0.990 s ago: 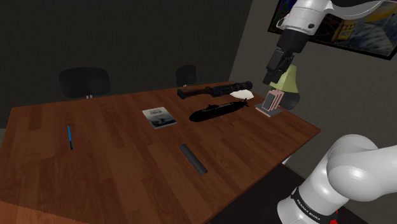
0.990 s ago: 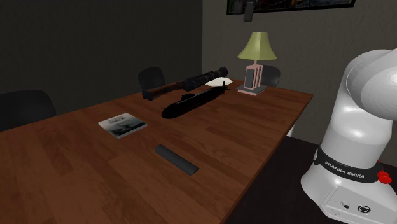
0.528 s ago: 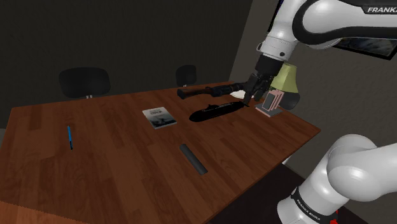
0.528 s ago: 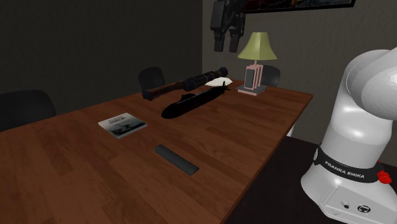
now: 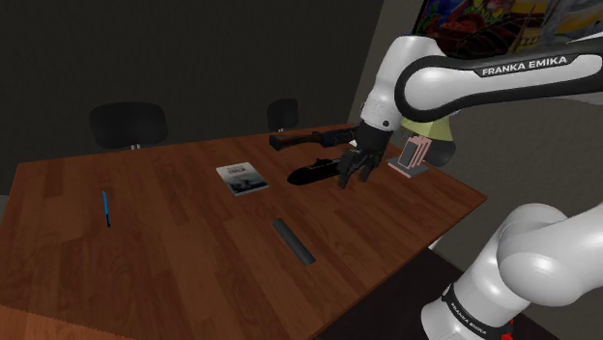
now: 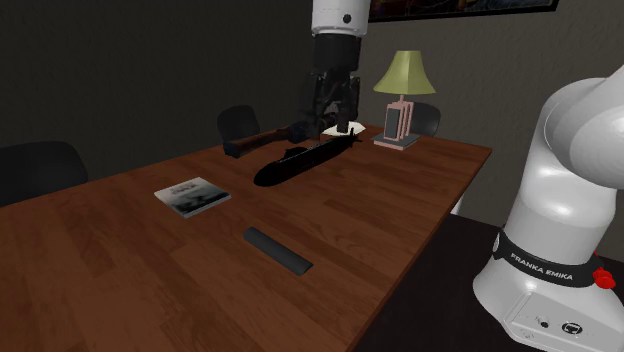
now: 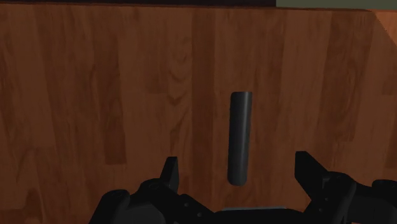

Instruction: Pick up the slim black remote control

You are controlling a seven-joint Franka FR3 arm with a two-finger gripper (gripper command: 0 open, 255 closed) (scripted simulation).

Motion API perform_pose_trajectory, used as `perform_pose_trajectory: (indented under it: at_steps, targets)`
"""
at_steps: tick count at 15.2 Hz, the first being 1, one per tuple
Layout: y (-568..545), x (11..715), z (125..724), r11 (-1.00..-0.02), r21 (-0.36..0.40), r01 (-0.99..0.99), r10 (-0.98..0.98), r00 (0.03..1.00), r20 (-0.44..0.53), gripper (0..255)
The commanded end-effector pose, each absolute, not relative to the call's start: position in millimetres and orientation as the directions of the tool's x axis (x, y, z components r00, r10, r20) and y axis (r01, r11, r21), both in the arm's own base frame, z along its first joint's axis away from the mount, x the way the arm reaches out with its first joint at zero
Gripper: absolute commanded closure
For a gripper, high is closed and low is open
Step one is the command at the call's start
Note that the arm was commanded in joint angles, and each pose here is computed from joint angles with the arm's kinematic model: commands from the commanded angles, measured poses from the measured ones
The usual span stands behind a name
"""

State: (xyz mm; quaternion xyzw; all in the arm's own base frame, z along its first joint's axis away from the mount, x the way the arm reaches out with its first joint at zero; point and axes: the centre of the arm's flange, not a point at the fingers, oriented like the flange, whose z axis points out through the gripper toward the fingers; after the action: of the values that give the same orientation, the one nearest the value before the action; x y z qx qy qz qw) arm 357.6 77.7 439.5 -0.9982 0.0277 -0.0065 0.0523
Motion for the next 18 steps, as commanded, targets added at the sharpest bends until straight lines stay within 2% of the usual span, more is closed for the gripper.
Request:
perform_pose_trajectory:
  at_steps: [1,18]
  targets:
    - [86.9,366.0,413.8,-0.992,-0.103,-0.071,-0.072,0.997,0.009,0]
    - [149.3,429.0,220.4,-0.979,-0.081,-0.189,-0.189,0.982,-0.011,0]
